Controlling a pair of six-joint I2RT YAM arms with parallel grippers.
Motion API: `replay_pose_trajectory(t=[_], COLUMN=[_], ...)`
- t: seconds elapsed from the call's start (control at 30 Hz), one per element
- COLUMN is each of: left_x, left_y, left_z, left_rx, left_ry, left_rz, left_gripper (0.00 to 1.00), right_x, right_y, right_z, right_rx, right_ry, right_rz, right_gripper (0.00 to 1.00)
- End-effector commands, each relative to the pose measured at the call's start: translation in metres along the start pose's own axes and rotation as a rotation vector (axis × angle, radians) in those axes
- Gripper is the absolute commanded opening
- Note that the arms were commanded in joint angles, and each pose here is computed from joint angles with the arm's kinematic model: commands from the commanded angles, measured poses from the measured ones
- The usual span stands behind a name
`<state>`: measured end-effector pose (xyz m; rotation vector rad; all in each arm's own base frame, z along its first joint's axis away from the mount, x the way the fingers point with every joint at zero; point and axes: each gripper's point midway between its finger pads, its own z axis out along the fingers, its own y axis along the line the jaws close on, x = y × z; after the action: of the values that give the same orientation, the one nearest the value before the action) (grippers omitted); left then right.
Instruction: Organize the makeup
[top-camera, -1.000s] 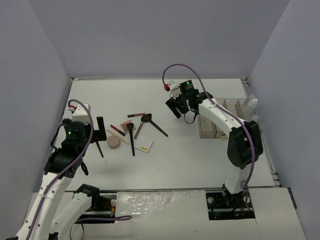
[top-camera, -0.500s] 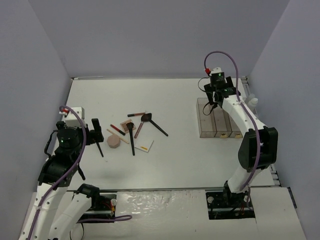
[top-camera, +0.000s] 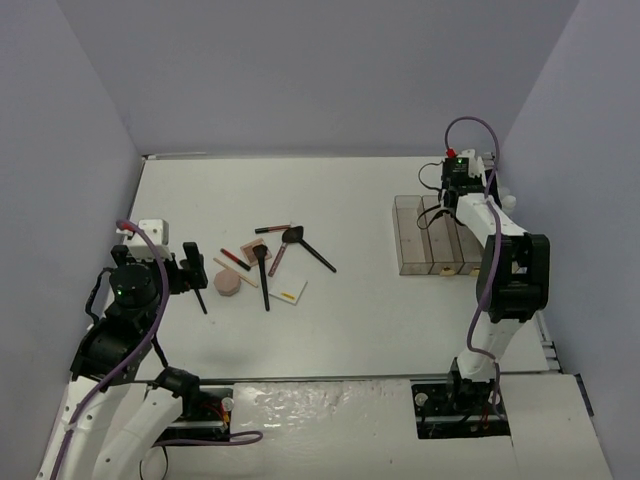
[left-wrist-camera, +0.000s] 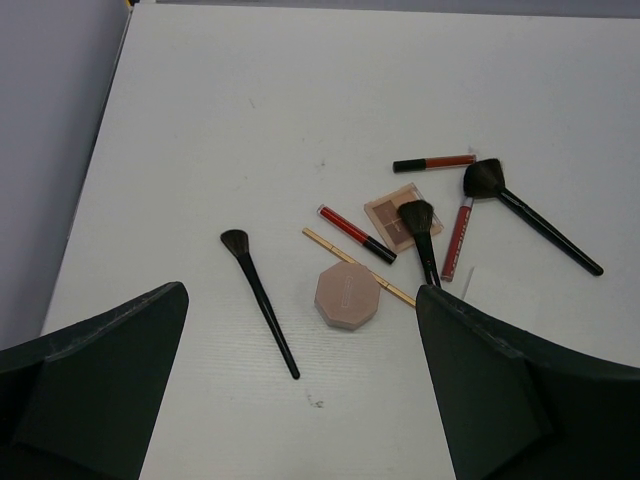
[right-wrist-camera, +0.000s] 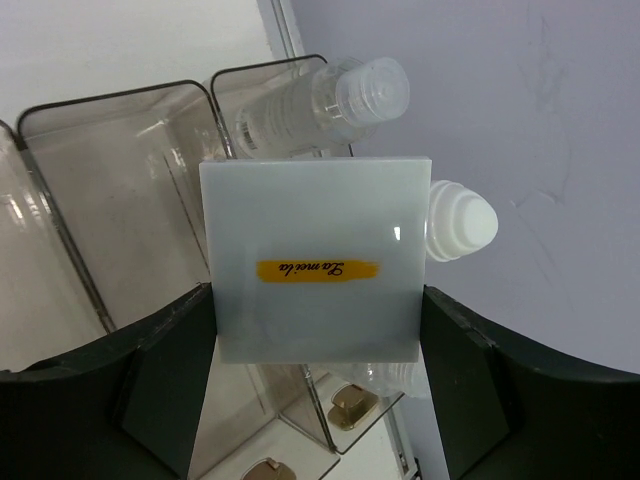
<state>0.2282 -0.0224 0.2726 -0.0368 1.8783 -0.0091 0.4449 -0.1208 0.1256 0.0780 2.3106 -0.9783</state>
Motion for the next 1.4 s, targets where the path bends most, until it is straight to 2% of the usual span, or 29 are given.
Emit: replay_pose_trajectory(t=[0.0,0.17,0.43,0.67,0.83,0.97,1.07,1.2,1.37], left_x=[-0.017,-0.015,-0.014,-0.015,-0.014,-0.011,-0.009,-0.006,-0.004], left_y=[-0.001,-0.001,-0.001,-0.002,-0.001,-0.001,0.000,0.003,0.005], left_z=[0.003,0.005,0.006,0.006,0.006,0.010,0.013,0.015,0.018], left_rx=[-0.007,-0.007,-0.008,-0.006,-0.008,-0.013,-0.021,-0.037,-0.051], left_ry=[-0.047,-0.038,-0.034,-0.035,-0.031,-0.016,-0.004,0.011,0.016], left_rz=[-0.003,-0.001,0.000,0.000,0.000,0.004,0.004,0.007,0.007], left_gripper=[0.97,0.97,0.97,0.97,0.97,0.97,0.97,0.97,0.97], right_x=[-0.016,-0.009,-0.007,-0.029,-0.064,-0.084,-0.090,-0.064,0.003], right_y=[-0.010,0.000,0.007,0.010,0.039,0.088,0.148,0.218,0.284], right_z=[0.002,0.009,0.006,-0.021,-0.082,-0.136,-0.193,-0.271,-0.343], right_rx=[0.060,0.045,0.003,-0.054,-0.153,-0.396,-0.738,-1.076,-1.389], right_ry=[-0.067,-0.057,-0.076,-0.158,-0.288,-0.366,-0.422,-0.475,-0.489], right_rz=[0.054,0.044,0.069,0.114,0.115,0.133,0.118,-0.072,-0.356], right_gripper=[0.59,0.69,0.90,0.92,0.92,0.91,0.89,0.89,0.97])
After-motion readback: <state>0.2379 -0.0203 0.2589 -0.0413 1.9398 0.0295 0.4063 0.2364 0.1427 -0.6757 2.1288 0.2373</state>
